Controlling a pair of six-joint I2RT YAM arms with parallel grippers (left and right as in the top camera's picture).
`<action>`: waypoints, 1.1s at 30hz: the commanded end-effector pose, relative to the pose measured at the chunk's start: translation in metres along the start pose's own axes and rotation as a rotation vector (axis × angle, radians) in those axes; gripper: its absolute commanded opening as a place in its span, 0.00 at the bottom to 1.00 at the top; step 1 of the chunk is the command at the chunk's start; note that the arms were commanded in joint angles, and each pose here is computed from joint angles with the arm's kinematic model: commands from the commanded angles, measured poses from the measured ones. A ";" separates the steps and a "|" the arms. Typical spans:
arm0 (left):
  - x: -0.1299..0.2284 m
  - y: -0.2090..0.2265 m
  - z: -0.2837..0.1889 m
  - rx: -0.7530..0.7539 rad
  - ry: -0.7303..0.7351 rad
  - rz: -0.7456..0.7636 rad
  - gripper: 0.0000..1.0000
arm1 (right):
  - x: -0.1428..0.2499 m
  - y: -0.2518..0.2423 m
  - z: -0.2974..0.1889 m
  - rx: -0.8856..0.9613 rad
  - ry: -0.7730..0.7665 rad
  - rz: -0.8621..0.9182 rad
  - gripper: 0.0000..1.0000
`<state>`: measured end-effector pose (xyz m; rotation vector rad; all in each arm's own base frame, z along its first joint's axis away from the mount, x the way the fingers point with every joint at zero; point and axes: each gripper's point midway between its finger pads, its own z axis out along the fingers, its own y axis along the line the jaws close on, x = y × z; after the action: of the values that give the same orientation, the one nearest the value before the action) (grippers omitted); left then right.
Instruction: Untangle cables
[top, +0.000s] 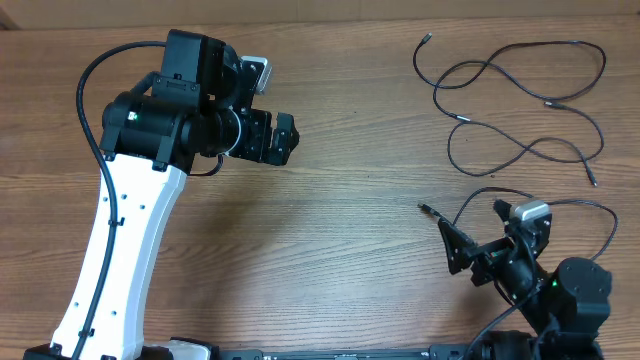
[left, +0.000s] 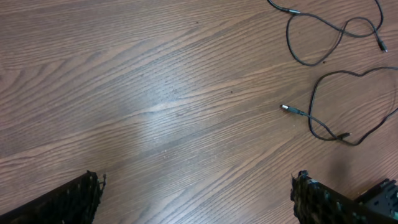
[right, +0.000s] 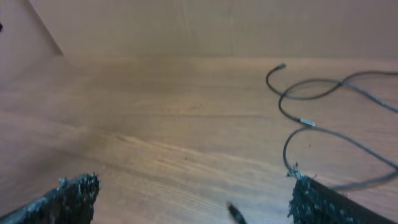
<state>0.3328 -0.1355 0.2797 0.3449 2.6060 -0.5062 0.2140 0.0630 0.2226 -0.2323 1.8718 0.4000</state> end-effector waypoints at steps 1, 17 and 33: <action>0.000 -0.001 -0.005 -0.001 -0.013 -0.009 1.00 | 0.006 0.000 0.005 -0.013 -0.035 -0.030 1.00; 0.000 -0.001 -0.005 -0.001 -0.013 -0.009 0.99 | 0.028 -0.009 0.024 -0.017 -0.227 -0.125 1.00; 0.000 -0.001 -0.005 -0.001 -0.013 -0.009 1.00 | 0.031 -0.014 0.029 0.016 -0.326 -0.189 1.00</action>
<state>0.3329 -0.1355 0.2798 0.3445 2.6057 -0.5063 0.2329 0.0658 0.1816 -0.3259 1.5315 0.3061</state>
